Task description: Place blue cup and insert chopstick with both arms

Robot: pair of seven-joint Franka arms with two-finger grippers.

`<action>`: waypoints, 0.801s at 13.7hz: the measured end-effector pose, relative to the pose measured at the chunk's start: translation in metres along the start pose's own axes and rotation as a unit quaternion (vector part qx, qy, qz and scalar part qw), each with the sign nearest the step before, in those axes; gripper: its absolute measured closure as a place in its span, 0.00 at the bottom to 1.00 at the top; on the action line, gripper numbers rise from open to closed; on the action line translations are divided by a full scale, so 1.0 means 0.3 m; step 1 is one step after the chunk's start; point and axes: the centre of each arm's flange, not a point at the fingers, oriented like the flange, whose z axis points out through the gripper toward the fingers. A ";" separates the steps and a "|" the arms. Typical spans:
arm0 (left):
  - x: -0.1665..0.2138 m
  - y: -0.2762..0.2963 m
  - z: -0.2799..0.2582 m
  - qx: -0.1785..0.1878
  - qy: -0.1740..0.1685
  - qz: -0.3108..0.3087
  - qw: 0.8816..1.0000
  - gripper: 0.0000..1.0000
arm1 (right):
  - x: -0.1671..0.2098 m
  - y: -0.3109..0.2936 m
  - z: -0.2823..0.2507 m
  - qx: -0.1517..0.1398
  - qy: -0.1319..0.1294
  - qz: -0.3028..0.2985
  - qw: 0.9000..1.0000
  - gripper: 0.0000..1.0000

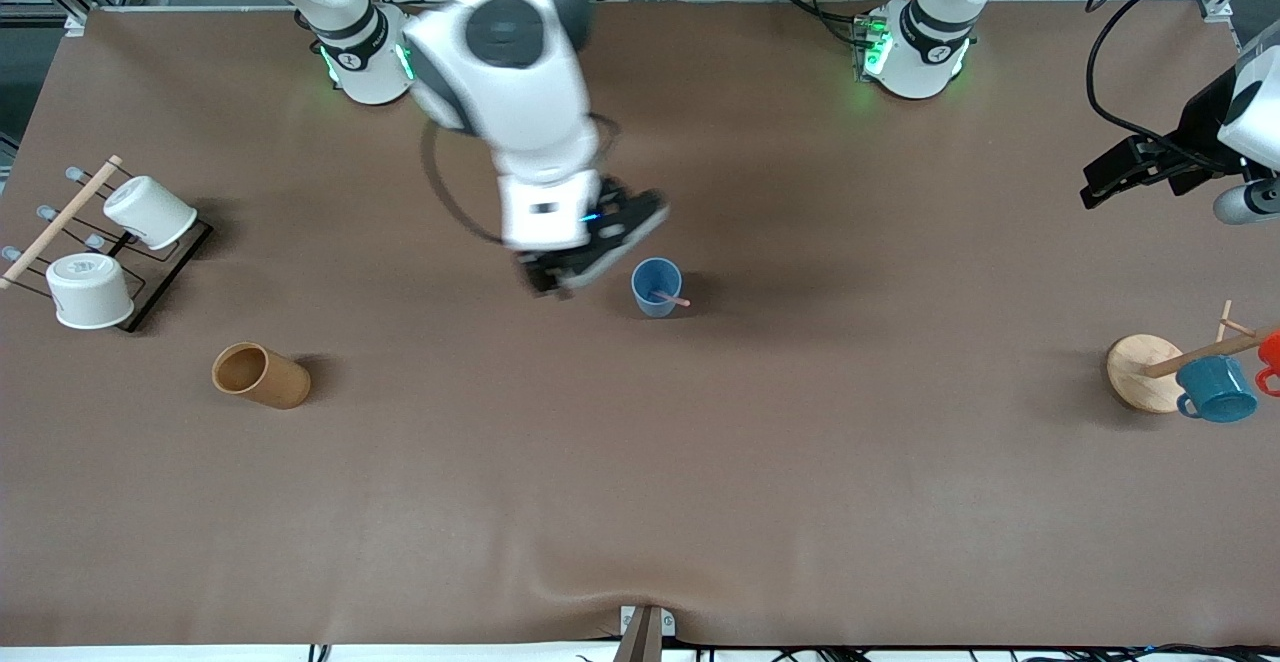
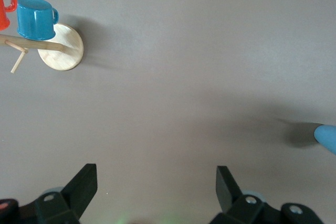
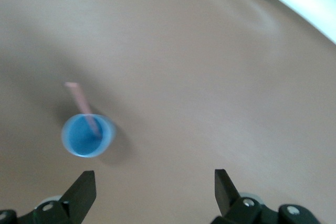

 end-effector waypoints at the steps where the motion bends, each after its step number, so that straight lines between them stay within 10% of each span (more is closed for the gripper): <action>1: 0.000 -0.001 0.000 0.000 0.000 0.000 1.000 0.00 | -0.033 0.154 -0.036 -0.010 -0.009 0.034 0.999 0.00; 5: 0.000 0.000 0.001 0.000 0.000 0.000 1.000 0.00 | -0.249 0.743 -0.175 -0.041 -0.027 0.162 0.986 0.00; 11: -0.004 0.018 0.001 0.000 -0.001 0.010 1.000 0.00 | -0.648 1.048 -0.517 -0.018 -0.062 0.308 0.949 0.00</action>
